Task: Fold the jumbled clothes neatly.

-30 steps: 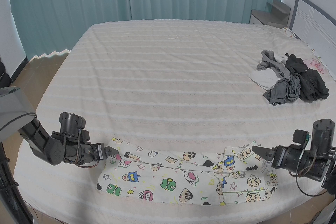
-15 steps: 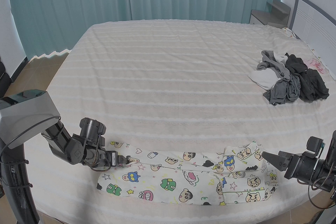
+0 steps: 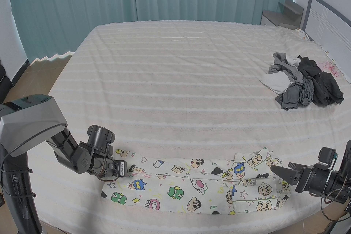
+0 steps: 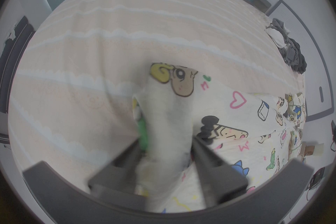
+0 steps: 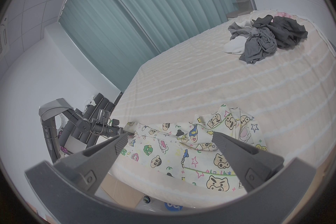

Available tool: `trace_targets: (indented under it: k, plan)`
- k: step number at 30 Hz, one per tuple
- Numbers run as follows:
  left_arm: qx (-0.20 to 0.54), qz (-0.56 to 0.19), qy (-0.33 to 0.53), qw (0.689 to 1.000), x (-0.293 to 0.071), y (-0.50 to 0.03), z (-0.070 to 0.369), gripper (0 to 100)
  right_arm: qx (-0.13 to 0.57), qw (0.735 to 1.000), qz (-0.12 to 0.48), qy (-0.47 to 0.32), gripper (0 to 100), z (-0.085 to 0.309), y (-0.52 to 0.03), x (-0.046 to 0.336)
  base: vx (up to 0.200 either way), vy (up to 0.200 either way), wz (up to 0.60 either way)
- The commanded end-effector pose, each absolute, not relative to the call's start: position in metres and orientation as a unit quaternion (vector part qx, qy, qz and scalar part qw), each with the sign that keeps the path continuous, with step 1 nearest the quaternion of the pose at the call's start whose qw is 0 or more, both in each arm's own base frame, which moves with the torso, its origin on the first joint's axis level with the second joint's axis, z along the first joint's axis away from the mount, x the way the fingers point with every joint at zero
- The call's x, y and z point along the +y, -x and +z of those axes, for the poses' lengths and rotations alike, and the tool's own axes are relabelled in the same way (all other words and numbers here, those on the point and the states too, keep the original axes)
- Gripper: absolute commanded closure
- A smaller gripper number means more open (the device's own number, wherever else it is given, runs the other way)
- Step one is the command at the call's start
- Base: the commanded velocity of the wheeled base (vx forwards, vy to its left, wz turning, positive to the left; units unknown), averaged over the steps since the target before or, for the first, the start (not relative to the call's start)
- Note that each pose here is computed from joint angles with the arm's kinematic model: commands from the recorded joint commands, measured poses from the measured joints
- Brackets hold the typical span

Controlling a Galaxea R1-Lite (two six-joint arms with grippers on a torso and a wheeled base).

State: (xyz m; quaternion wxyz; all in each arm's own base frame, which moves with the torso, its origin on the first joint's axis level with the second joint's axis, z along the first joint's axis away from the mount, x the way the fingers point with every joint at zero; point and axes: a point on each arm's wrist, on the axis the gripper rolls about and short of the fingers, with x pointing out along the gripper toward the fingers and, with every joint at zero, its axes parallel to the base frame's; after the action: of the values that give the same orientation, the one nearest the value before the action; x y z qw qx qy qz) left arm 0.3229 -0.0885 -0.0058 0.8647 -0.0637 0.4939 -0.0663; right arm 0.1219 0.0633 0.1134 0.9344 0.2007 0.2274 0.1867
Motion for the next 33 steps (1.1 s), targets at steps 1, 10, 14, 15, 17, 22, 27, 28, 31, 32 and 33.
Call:
trace_targets:
  k: [1,10,14,15,17,22,27,28,31,32,33]
  plan:
    - [0.5,-0.068,0.061,0.861,-0.09,-0.32,-0.004,100,0.231,0.934,0.185,-0.2,0,0.112,-0.123,0.063,0.0,0.0,0.0]
    - [0.496,-0.064,0.066,0.863,-0.084,-0.312,0.024,100,0.232,0.935,0.178,-0.202,0,0.111,-0.124,0.062,0.0,0.0,0.0]
    - [0.498,-0.051,0.072,0.862,-0.072,-0.307,0.037,100,0.231,0.936,0.174,-0.203,0,0.112,-0.124,0.061,0.0,0.0,0.0]
    - [0.5,-0.049,0.075,0.862,-0.069,-0.306,0.039,100,0.231,0.936,0.171,-0.203,0,0.111,-0.125,0.06,0.0,0.0,0.0]
    - [0.499,-0.042,0.081,0.862,-0.062,-0.303,0.044,100,0.23,0.936,0.169,-0.205,0,0.112,-0.125,0.059,0.0,0.0,0.0]
    - [0.492,-0.03,0.101,0.864,-0.036,-0.297,0.052,100,0.23,0.936,0.169,-0.205,0,0.112,-0.125,0.059,0.0,0.0,0.0]
    - [0.484,-0.019,0.139,0.864,0.0,-0.289,0.059,100,0.229,0.936,0.169,-0.205,0,0.112,-0.125,0.059,0.0,0.0,0.0]
    - [0.479,-0.015,0.15,0.865,0.008,-0.288,0.061,100,0.23,0.936,0.169,-0.205,0,0.112,-0.125,0.059,0.0,0.0,0.0]
    - [0.467,-0.005,0.167,0.868,0.03,-0.286,0.065,100,0.23,0.936,0.169,-0.205,0,0.112,-0.125,0.059,0.0,0.0,0.0]
    - [0.461,0.001,0.173,0.87,0.043,-0.283,0.067,100,0.23,0.936,0.172,-0.206,0,0.112,-0.125,0.059,0.0,0.0,0.0]
    - [0.457,0.008,0.179,0.872,0.054,-0.281,0.067,100,0.231,0.935,0.171,-0.206,0,0.112,-0.125,0.059,0.0,0.0,0.0]
